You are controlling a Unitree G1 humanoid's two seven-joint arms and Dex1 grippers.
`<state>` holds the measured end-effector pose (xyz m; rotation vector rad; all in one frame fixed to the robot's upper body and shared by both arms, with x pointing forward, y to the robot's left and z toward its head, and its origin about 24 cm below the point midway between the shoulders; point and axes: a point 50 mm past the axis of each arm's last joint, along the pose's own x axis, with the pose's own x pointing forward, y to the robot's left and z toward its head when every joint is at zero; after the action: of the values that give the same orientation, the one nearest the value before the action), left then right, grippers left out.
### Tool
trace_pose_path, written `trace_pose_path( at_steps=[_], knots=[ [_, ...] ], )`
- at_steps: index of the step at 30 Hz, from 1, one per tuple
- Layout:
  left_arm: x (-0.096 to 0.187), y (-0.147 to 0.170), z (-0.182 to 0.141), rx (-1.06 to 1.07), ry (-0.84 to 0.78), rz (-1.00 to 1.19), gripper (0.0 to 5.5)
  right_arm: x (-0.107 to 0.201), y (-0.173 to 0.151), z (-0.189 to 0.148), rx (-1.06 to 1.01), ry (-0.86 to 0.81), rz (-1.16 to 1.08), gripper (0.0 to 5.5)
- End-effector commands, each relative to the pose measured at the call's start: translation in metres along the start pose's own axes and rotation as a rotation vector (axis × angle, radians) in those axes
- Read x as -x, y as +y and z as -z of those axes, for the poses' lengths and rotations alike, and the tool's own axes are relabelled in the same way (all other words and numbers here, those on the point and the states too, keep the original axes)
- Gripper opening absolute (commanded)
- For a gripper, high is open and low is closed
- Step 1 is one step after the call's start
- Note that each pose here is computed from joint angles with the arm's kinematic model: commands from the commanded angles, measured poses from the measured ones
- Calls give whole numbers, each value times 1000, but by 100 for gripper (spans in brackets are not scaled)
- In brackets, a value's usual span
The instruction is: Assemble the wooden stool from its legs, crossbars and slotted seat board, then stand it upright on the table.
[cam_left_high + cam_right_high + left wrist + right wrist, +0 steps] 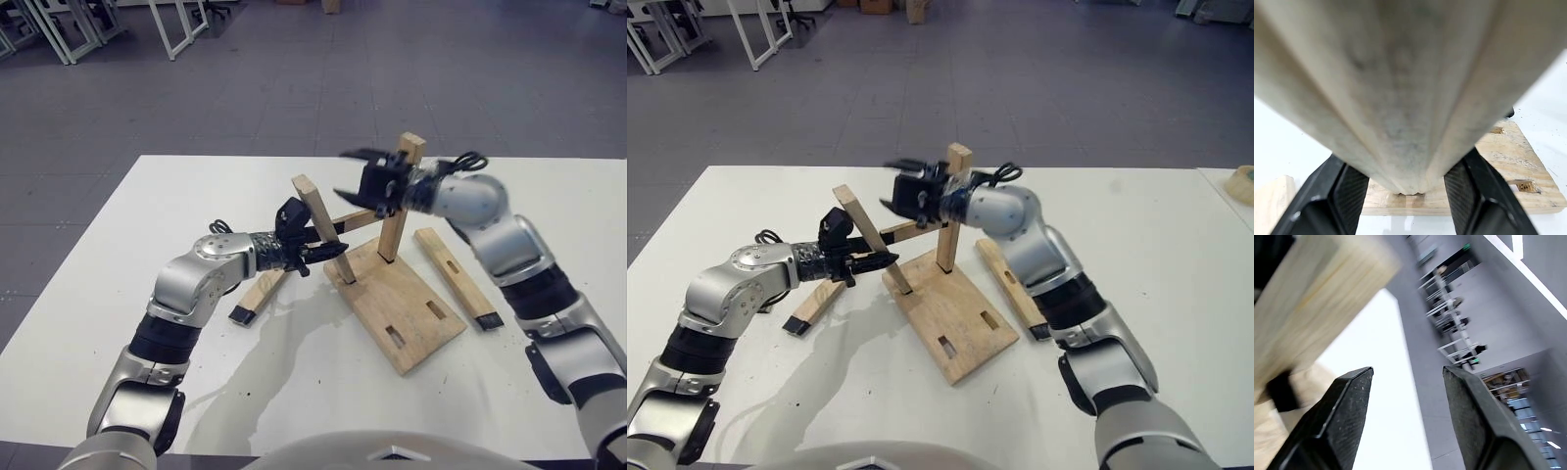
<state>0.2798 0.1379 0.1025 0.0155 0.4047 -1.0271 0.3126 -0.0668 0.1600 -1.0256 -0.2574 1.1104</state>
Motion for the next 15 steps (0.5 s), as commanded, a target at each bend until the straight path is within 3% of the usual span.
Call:
trace_pose_path(
  at_steps=[1,5,9,12,15],
  knots=[
    [3,2,49,117,207,-87,205,-1,39,39,28,187,-217,259],
    [6,-7,32,60,118,-98,205,10,69,66,56,288,-360,259],
    [5,-9,32,54,118,-122,205,19,84,64,88,245,-391,259],
    [1,-8,39,65,162,-127,205,14,18,26,-92,21,54,259],
    [-3,-8,41,79,179,-139,205,30,-56,-14,-69,-147,398,259]
  ],
)
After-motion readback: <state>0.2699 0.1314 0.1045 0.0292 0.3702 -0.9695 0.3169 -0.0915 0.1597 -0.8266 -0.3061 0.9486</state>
